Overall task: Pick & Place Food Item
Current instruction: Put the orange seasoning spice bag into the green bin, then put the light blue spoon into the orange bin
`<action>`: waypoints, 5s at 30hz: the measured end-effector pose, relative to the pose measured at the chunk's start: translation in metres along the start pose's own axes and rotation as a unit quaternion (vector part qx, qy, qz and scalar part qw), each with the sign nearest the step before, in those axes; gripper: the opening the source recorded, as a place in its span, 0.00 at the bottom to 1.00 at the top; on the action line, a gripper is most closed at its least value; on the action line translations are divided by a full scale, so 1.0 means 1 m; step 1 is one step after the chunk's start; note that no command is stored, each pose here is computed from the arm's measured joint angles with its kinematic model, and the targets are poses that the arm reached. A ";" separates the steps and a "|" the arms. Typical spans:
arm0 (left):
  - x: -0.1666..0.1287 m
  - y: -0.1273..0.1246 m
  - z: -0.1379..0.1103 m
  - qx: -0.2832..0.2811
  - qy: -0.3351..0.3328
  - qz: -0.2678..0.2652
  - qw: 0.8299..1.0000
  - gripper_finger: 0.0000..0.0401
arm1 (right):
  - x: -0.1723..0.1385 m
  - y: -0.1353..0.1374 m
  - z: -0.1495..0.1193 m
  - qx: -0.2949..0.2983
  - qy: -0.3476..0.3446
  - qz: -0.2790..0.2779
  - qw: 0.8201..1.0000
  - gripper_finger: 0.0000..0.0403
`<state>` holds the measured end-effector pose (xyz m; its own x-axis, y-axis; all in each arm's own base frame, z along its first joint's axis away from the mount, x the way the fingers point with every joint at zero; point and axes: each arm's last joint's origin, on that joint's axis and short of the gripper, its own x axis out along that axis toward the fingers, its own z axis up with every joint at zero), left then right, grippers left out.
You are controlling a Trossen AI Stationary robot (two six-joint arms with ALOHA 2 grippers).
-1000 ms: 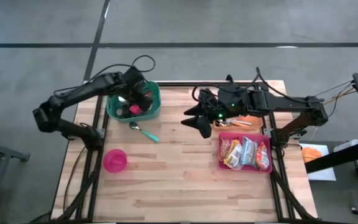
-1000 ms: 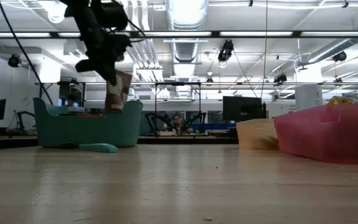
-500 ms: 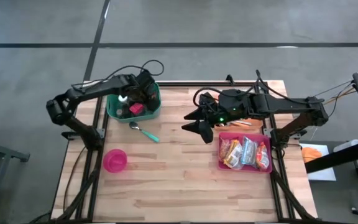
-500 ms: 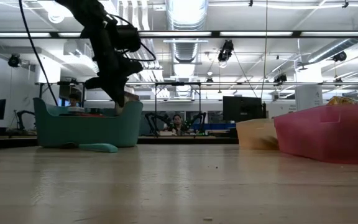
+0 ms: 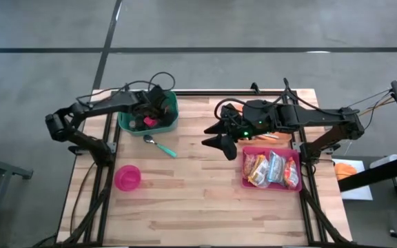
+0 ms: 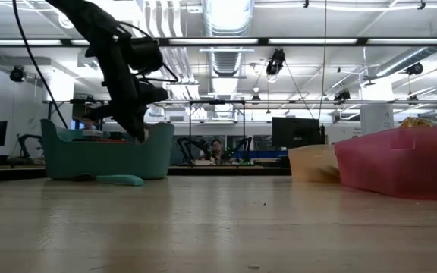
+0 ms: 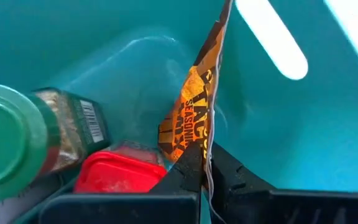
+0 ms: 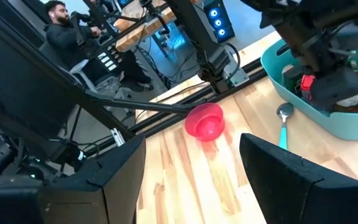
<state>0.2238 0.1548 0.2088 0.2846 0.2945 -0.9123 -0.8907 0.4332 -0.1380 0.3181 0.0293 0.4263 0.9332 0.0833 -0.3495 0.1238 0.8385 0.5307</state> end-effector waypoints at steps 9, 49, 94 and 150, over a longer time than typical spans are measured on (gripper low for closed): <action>0.004 -0.004 -0.005 0.009 -0.008 -0.009 1.000 0.00 | 0.000 0.000 0.000 -0.005 0.000 0.000 1.000 0.64; -0.074 0.000 -0.020 0.138 -0.017 -0.177 0.974 0.70 | 0.000 -0.001 -0.002 -0.013 0.010 -0.006 1.000 0.64; -0.001 -0.030 -0.141 0.600 0.070 -0.030 0.796 0.54 | -0.001 0.010 -0.009 -0.011 0.020 0.013 1.000 0.64; 0.007 -0.047 -0.112 0.518 0.128 -0.142 0.834 0.05 | -0.001 0.010 -0.009 -0.021 0.020 0.013 0.999 0.64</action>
<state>0.2278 0.0409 0.1652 0.2287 -0.0804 -0.9702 0.0211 0.9968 -0.0776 0.3153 0.0424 0.4249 0.9212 0.1261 -0.3681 0.0855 0.8574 0.5075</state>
